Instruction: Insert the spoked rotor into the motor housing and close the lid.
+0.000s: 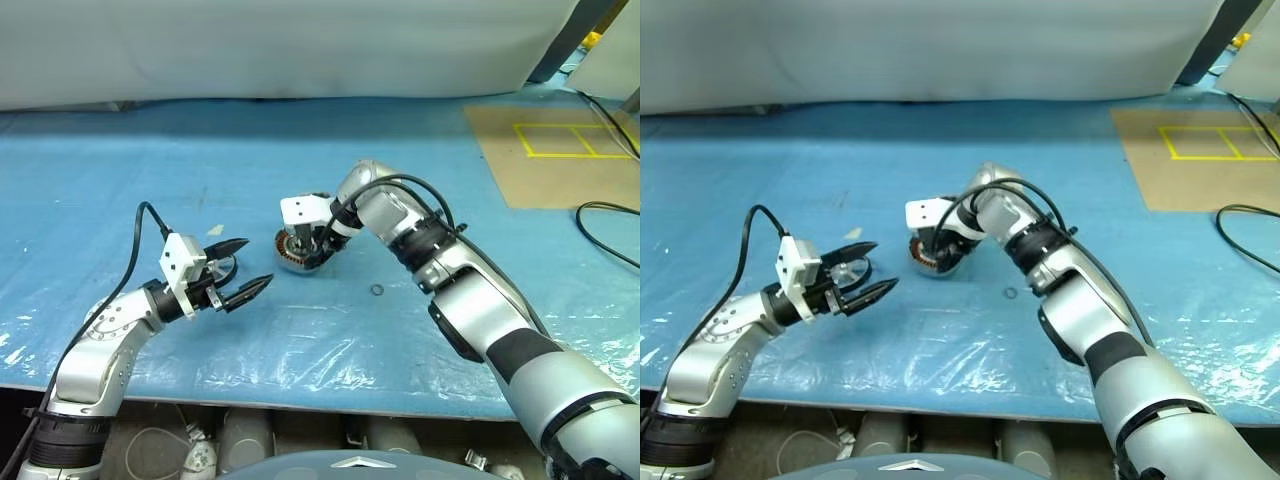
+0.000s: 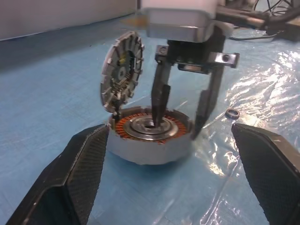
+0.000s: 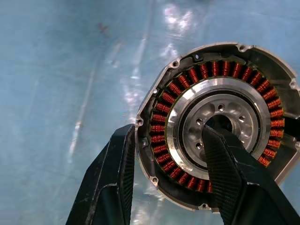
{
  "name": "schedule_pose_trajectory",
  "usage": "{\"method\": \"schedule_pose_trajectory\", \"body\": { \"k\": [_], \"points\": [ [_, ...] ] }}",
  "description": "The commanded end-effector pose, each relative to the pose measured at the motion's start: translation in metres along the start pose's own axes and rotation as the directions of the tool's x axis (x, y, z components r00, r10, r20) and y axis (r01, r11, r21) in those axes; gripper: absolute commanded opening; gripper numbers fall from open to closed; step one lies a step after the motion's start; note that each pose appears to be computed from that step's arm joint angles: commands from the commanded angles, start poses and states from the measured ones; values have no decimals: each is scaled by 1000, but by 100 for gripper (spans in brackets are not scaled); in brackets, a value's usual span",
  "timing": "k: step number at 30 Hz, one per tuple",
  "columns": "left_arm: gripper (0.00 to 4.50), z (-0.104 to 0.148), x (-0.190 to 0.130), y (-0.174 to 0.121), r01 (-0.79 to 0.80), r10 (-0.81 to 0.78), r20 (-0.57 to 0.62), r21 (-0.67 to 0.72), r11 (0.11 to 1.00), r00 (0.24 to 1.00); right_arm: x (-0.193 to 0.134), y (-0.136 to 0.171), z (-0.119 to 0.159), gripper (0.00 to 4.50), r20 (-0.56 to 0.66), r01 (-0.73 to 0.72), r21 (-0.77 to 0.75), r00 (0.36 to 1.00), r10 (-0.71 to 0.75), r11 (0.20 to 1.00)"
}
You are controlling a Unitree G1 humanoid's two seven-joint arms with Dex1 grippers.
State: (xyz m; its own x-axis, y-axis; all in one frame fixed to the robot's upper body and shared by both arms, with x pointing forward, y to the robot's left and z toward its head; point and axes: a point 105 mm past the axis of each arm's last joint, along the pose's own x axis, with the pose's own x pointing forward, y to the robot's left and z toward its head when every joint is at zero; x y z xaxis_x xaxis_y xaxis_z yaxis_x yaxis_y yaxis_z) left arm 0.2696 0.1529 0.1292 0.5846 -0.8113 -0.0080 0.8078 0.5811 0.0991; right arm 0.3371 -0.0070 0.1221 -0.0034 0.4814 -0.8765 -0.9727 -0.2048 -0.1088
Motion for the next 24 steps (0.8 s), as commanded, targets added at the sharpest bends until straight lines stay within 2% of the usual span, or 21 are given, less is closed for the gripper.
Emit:
{"method": "schedule_pose_trajectory", "body": {
  "k": [1,7,13,23,24],
  "points": [
    [441,4,-2,-1,14,-14,8,20,1000,1000,2,32,4,192,-14,-89,18,996,89,996],
    [441,-1,2,-11,45,-45,8,-9,999,999,10,57,2,192,-69,-115,73,990,120,991],
    [441,-2,6,-11,54,-54,11,-15,998,998,38,58,5,192,-98,-84,108,991,95,991],
    [441,-3,4,-11,42,-42,1,-14,999,999,52,65,1,192,-115,-108,75,987,116,991],
    [441,-4,4,-11,40,-40,1,-15,999,999,52,65,3,222,-107,-107,61,988,114,992]
  ]
}}
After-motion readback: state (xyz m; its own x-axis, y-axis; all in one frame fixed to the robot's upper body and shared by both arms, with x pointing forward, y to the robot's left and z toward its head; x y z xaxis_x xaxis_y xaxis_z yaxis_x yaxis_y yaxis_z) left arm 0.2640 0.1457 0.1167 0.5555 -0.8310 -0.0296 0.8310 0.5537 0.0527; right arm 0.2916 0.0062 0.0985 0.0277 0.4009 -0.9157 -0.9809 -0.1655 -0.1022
